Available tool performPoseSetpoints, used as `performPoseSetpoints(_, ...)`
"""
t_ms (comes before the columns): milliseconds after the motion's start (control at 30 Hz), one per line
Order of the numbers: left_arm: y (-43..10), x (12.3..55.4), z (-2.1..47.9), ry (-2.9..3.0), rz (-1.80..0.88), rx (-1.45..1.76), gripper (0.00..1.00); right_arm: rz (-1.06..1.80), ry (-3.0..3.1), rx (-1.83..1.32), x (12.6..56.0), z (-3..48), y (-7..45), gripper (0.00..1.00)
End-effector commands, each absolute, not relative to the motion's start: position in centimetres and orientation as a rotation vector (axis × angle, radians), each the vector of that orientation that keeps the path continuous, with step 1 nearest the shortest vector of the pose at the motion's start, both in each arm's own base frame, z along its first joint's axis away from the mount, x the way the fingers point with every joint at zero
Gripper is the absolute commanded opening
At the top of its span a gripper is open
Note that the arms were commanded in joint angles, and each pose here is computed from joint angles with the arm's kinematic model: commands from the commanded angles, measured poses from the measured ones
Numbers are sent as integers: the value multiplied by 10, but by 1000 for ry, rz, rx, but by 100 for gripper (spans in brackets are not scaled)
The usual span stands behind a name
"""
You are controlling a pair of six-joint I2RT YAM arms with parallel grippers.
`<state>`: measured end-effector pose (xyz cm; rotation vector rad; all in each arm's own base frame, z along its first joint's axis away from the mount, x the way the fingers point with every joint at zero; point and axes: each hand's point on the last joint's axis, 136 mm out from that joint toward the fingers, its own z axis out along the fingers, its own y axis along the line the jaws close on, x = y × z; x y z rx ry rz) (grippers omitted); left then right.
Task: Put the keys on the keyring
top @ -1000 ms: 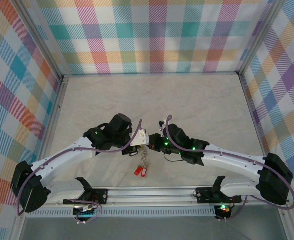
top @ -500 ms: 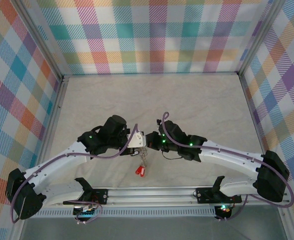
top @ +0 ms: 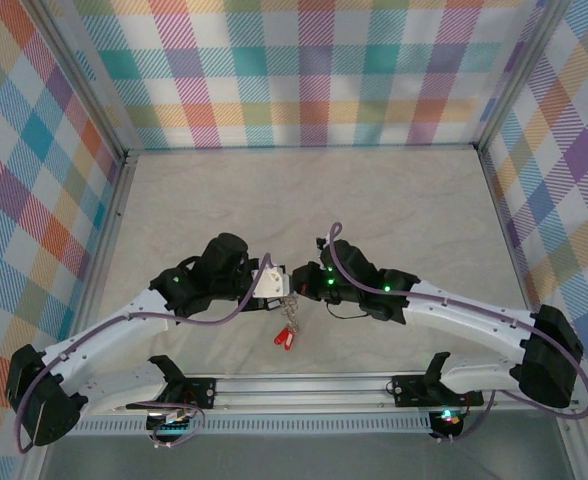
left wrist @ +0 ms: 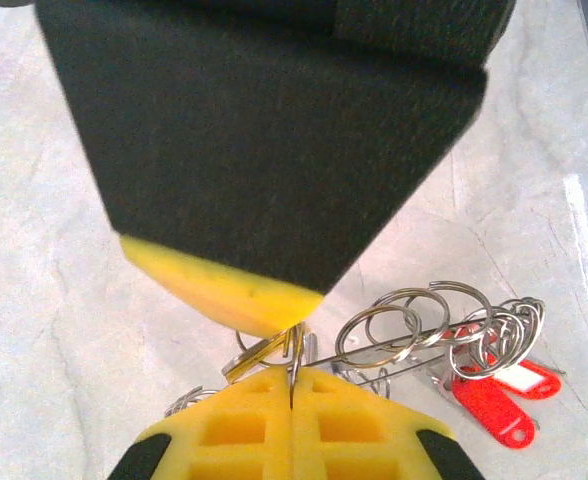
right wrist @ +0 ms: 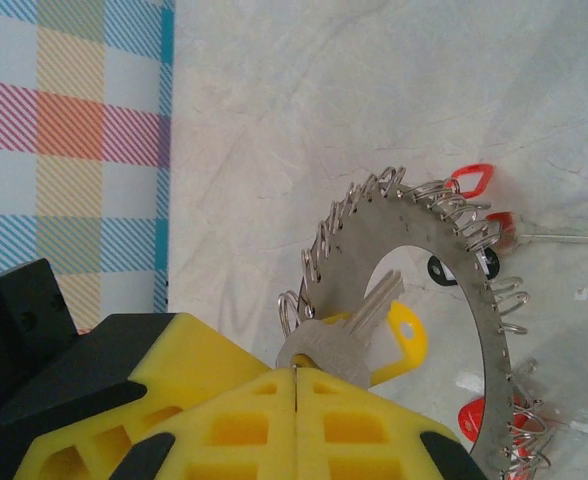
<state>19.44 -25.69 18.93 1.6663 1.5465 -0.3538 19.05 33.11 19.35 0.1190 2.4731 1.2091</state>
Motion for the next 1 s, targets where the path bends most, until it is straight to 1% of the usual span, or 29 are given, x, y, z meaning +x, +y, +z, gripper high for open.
performPoseSetpoints(0, -262, 201, 210, 1494, -370, 1570, 0, 1209, 2488, 142, 183, 189, 323, 0)
performPoseSetpoints(400, -263, 210, 224, 1519, -468, 1420, 0, 1248, 2453, 147, 182, 193, 321, 0)
performPoseSetpoints(600, -262, 208, 230, 1514, -503, 1390, 0, 1237, 2461, 166, 183, 187, 319, 1)
performPoseSetpoints(667, -262, 207, 232, 1506, -520, 1381, 0, 1241, 2460, 180, 184, 184, 319, 10)
performPoseSetpoints(800, -263, 206, 231, 1509, -542, 1378, 0, 1248, 2447, 167, 186, 187, 321, 22)
performPoseSetpoints(900, -265, 206, 229, 1514, -559, 1373, 0, 1217, 2453, 124, 187, 191, 322, 28)
performPoseSetpoints(967, -265, 206, 230, 1510, -567, 1365, 0, 1181, 2457, 91, 189, 193, 320, 29)
